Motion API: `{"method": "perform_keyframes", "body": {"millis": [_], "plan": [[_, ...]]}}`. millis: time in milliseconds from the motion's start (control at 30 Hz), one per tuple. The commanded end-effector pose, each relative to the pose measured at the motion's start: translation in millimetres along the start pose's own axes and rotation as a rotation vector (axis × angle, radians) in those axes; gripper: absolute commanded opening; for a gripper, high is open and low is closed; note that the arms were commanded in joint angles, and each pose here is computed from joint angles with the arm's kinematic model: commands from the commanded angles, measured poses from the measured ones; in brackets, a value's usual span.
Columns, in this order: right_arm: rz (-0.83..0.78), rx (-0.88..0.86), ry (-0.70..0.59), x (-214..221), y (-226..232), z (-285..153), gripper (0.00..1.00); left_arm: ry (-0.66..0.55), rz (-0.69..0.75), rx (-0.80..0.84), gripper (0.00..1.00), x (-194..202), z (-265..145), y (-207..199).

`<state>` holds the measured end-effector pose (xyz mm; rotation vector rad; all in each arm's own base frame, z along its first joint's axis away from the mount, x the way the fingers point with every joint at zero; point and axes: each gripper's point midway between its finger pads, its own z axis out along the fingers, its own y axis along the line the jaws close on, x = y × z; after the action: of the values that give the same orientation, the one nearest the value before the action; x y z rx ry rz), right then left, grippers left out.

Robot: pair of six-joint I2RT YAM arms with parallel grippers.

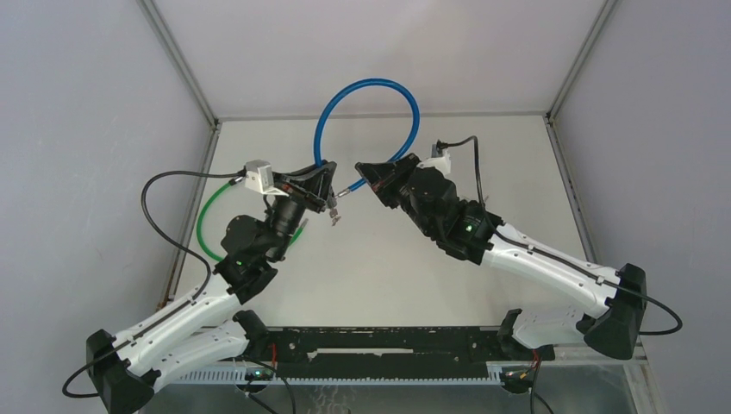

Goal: Lock with the key
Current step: Lock the lock.

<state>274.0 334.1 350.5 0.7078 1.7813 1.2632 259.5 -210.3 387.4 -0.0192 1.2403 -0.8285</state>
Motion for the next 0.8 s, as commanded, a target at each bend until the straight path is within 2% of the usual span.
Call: {"method": "perform_keyframes", "body": {"millis": [0, 767], "plan": [[0.08, -0.071, 0.009, -8, 34, -3, 0.0, -0.098, 0.006, 0.095, 0.0, -44, 2, -28], [0.146, 0.061, -0.02, -11, 9, 9, 0.0, -0.019, 0.199, 0.154, 0.0, -26, 2, -31]]}}
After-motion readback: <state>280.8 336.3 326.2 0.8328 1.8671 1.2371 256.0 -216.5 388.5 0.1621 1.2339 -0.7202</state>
